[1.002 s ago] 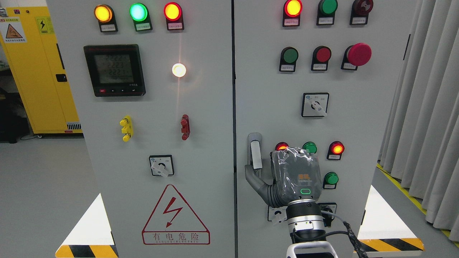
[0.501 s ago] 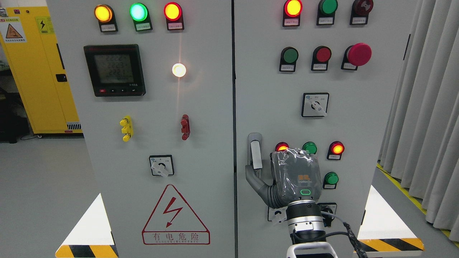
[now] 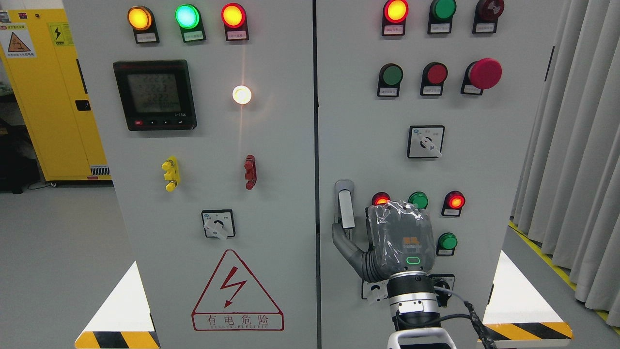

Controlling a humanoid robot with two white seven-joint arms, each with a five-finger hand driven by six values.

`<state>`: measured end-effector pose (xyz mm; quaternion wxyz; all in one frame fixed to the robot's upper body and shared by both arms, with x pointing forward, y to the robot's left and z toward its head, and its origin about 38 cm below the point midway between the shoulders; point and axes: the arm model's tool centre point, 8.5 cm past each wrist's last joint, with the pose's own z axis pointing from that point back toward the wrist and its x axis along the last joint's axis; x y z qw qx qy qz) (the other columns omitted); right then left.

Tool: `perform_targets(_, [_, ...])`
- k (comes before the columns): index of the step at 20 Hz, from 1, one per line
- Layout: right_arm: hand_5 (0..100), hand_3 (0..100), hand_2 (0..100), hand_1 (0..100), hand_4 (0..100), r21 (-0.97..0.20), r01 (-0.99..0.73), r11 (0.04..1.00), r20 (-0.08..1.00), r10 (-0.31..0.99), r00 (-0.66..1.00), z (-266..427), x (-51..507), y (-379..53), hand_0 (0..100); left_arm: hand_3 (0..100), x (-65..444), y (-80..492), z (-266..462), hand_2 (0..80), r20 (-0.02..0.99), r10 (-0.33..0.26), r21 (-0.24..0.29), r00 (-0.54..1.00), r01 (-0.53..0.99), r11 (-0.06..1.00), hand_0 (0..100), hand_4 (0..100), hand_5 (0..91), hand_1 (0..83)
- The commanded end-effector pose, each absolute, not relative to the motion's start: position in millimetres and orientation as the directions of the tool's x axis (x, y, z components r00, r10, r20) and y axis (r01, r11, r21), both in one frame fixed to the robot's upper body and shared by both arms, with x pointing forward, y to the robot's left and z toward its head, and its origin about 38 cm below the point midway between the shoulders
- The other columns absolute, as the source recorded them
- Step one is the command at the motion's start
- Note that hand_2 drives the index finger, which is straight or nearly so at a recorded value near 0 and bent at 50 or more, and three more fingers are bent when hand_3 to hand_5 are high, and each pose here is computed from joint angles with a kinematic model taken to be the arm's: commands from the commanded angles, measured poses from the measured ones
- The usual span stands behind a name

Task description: Release door handle

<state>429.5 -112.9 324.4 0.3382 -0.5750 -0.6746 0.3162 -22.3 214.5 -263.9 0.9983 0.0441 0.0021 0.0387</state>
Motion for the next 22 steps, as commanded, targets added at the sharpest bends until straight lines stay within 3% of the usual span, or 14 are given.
perform_targets(1, [100,100,98,24,100,-0.812,0.566,0.142,0.098,0.989,-0.108,326.0,428.7,-114.0,36,0,-17.0,213.4,-264.3,0.0,0.014,0.078,0.085,0.997,-0.079,0.993,12,0,0.0,55.6])
perform_targets(12, [100,100,98,26,100,-0.811,0.568,0.142,0.099,0.989,-0.107,326.1,428.7,-114.6,37,0,-17.0,214.4,-264.3,0.0,0.014,0.078,0.086,0.997,-0.079,0.993,12,0,0.0,55.6])
perform_targets(22, [100,100,98,26,100,-0.810,0.569,0.143,0.103,0.989,-0.102,326.0,428.4,-115.3,50,0,-17.0,214.4,-264.3,0.0,0.014,0.078,0.086,0.997,-0.079,0.993,12,0,0.0,55.6])
